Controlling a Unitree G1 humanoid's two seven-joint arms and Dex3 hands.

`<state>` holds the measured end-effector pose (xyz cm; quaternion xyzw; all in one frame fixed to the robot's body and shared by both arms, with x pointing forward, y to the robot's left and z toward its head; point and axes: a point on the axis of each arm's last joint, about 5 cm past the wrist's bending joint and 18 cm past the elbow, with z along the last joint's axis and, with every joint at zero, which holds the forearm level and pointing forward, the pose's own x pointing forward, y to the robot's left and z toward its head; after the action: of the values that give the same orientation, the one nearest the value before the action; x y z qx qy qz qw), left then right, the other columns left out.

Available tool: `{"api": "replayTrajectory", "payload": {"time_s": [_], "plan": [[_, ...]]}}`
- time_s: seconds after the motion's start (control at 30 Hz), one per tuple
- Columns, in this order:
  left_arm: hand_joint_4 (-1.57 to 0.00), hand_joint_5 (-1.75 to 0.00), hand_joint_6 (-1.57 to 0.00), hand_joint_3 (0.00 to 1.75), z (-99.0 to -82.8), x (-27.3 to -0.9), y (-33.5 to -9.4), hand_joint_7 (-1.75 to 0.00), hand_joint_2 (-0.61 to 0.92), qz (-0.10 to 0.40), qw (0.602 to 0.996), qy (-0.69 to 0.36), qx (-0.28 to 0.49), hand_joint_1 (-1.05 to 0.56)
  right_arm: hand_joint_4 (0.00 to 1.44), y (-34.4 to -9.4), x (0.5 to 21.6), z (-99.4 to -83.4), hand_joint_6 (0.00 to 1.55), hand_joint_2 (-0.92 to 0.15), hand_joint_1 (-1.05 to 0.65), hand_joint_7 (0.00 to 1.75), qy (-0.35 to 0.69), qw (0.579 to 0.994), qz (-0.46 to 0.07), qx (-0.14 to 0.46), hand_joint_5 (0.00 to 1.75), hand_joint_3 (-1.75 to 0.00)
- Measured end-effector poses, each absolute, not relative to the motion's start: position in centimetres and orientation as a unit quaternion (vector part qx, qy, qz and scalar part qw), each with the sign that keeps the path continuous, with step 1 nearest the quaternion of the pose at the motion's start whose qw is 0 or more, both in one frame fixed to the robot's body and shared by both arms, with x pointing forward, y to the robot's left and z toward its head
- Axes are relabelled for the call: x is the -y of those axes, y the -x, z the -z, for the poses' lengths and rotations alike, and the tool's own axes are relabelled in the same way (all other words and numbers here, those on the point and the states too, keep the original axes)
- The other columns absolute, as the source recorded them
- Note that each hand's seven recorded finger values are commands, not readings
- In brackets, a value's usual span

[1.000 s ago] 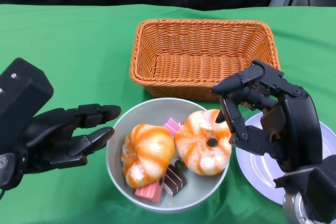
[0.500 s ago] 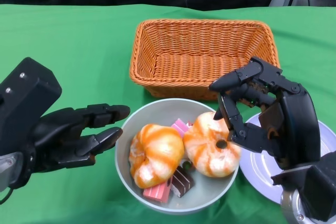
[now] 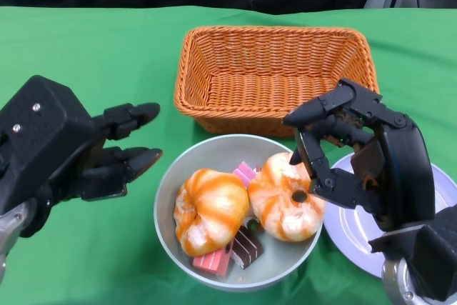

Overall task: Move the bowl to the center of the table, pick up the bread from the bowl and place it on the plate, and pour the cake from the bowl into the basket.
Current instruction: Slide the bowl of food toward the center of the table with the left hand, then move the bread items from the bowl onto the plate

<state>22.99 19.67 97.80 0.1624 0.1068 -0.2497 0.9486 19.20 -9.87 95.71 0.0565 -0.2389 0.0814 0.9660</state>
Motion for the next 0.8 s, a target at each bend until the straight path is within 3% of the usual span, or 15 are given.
{"api": "replayTrajectory", "payload": {"time_s": [0.17, 0.23, 0.4, 0.47, 0.53, 0.57, 0.63, 0.7, 0.8], "plan": [[-0.37, -0.11, -0.22, 0.45, -97.6, -19.7, -22.7, -0.06, 0.92, 0.211, 0.961, -0.161, -0.074, -0.78, 0.77, -19.2, 9.9, -95.6, 0.75, -0.62, -0.10, 1.07, -0.056, 0.965, -0.085, 0.243, 1.53, -0.88], [-0.47, -0.15, -0.30, 0.38, -97.6, -19.6, -22.7, -0.07, 0.92, 0.192, 0.970, -0.147, -0.039, -0.72, 0.77, -19.3, 9.9, -95.4, 0.75, -0.62, -0.10, 1.07, -0.055, 0.964, -0.087, 0.243, 1.53, -0.88], [-0.72, -0.23, -0.68, 0.18, -96.0, -19.3, -23.0, -0.15, 0.92, 0.153, 0.986, -0.024, 0.065, -0.34, 0.76, -19.3, 10.0, -95.2, 0.75, -0.62, -0.11, 1.06, -0.050, 0.965, -0.092, 0.239, 1.52, -0.89], [-0.86, -0.29, -0.88, 0.18, -95.2, -19.0, -23.1, -0.18, 0.92, 0.142, 0.986, 0.013, 0.090, -0.24, 0.76, -19.3, 10.2, -95.1, 0.74, -0.63, -0.10, 1.06, -0.052, 0.965, -0.099, 0.238, 1.51, -0.88], [-0.90, -0.31, -0.94, 0.18, -94.5, -18.8, -23.2, -0.17, 0.92, 0.131, 0.985, 0.036, 0.109, -0.22, 0.76, -19.2, 10.4, -95.0, 0.74, -0.63, -0.10, 1.05, -0.052, 0.965, -0.103, 0.237, 1.51, -0.88], [-0.96, -0.44, -1.03, 0.23, -94.2, -18.7, -23.4, -0.21, 0.92, 0.129, 0.984, 0.045, 0.117, -0.19, 0.75, -19.2, 10.5, -95.0, 0.74, -0.62, -0.12, 1.04, -0.049, 0.965, -0.105, 0.237, 1.49, -0.86], [-0.91, -0.81, -1.13, 0.25, -93.7, -18.3, -23.7, -0.29, 0.92, 0.123, 0.981, 0.070, 0.133, -0.19, 0.76, -19.2, 10.9, -94.9, 0.74, -0.65, -0.15, 0.97, -0.045, 0.964, -0.109, 0.237, 1.42, -0.77], [-0.85, -1.06, -1.11, 0.26, -93.3, -17.9, -24.1, -0.43, 0.92, 0.125, 0.977, 0.087, 0.148, -0.19, 0.74, -19.2, 11.3, -94.8, 0.73, -0.67, -0.19, 0.87, -0.037, 0.964, -0.118, 0.235, 1.32, -0.66], [-0.79, -1.23, -1.04, 0.29, -93.1, -17.4, -24.6, -0.61, 0.92, 0.127, 0.974, 0.092, 0.162, -0.18, 0.69, -19.1, 11.9, -94.6, 0.72, -0.69, -0.23, 0.76, -0.019, 0.964, -0.132, 0.231, 1.22, -0.58]]}}
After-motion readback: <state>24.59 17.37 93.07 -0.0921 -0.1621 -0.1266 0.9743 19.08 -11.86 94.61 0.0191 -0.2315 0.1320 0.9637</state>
